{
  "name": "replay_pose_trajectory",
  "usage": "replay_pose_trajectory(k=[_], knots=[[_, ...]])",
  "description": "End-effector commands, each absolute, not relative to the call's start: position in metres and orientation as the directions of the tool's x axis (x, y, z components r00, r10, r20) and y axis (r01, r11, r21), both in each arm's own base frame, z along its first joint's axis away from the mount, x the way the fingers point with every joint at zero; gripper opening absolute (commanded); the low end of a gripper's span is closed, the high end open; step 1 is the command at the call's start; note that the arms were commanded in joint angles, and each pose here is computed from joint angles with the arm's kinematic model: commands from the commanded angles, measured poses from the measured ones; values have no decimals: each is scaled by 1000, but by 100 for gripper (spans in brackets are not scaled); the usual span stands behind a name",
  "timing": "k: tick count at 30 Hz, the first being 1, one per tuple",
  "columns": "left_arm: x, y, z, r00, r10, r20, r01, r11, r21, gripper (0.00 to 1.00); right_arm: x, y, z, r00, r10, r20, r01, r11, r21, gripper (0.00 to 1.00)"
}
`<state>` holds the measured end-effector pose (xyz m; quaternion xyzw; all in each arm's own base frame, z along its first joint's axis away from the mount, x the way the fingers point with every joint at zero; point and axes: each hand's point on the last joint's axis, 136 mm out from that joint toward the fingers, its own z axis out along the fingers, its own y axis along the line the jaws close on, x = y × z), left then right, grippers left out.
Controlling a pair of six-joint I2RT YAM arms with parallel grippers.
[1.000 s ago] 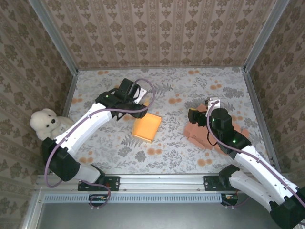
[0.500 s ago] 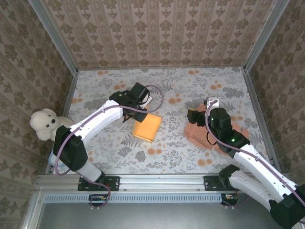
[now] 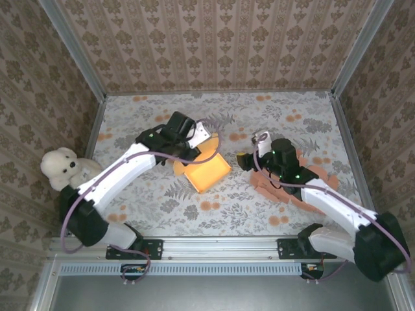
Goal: Fold the paper box
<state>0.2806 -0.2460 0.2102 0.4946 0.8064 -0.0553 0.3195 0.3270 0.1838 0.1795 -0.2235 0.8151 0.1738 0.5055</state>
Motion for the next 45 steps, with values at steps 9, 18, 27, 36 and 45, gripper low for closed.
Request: replay_pose_trajectory(k=[9, 18, 27, 36, 45], knots=[[253, -259, 249, 456, 706, -541, 773, -14, 634, 0, 332, 223, 227, 10, -351, -936, -859, 477, -187, 70], [278, -259, 229, 459, 719, -521, 751, -1, 660, 0, 326, 229, 217, 65, -456, -887, -920, 318, -230, 66], [273, -260, 225, 465, 690, -555, 766, 1, 643, 0, 319, 237, 212, 145, -463, -875, -937, 220, -271, 54], [272, -259, 220, 466, 696, -546, 765, -8, 643, 0, 319, 238, 199, 141, -504, -852, -947, 182, -265, 54], [274, -258, 215, 466, 706, -533, 763, -15, 646, 0, 316, 239, 215, 156, -493, -856, -952, 157, -263, 54]])
